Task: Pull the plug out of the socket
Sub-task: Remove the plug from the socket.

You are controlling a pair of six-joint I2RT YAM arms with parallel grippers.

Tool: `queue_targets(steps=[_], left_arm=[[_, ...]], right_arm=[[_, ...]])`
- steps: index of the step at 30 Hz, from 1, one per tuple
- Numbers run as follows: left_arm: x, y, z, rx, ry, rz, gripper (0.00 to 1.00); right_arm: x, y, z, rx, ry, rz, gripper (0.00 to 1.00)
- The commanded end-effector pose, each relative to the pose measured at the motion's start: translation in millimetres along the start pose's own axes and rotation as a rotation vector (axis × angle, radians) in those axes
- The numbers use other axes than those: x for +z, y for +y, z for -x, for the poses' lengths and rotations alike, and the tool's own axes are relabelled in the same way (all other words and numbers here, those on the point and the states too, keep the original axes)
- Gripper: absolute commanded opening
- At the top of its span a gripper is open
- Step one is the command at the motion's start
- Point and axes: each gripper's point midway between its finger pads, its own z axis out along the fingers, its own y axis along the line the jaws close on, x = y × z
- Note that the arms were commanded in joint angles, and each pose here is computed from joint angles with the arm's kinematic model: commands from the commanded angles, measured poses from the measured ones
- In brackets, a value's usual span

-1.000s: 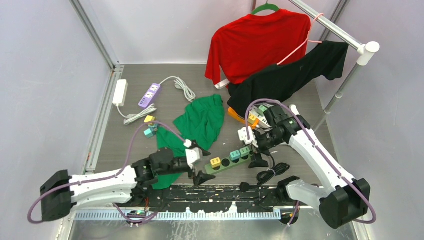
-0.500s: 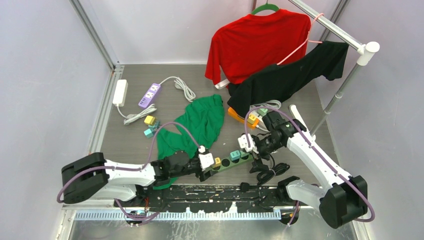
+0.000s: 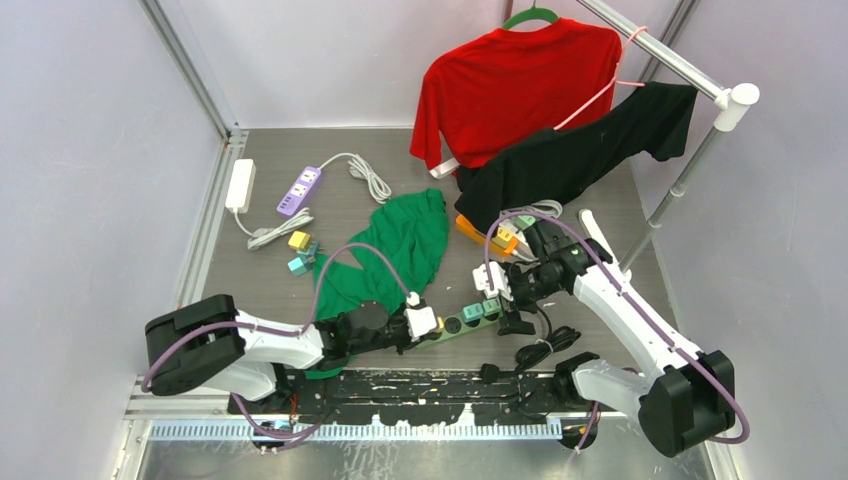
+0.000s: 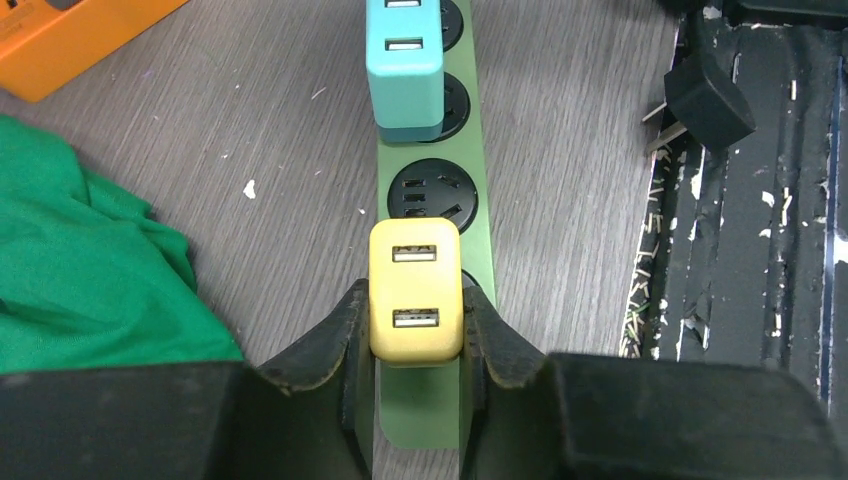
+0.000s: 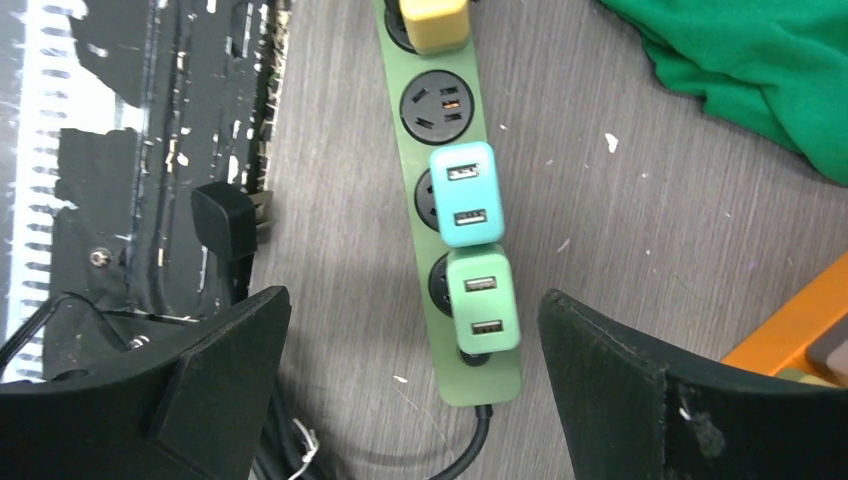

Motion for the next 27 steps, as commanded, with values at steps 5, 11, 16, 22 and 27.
queue_targets(steps=[5, 11, 16, 22, 27], left_arm=[[-1, 0, 28, 0.078, -0.079, -0.038, 0.0], [-14, 9, 31, 0.012, -0.095, -0.066, 0.0], [-14, 7, 29, -0.007, -0.089, -0.092, 0.0], [-8, 3, 16, -0.037, -0.048, -0.115, 0.0], [-7, 5, 11, -0.051, -0.032, -0.103, 0.0]], right_arm=[[8, -30, -19, 0.017, 0.064, -0.104, 0.94], [25, -19, -29, -0.028, 0.109, -0.004, 0.77], [36, -16, -28, -0.026, 0.119, 0.043, 0.64], [44, -10, -25, -0.043, 0.122, 0.087, 0.47], [45, -12, -27, -0.055, 0.148, 0.077, 0.27]])
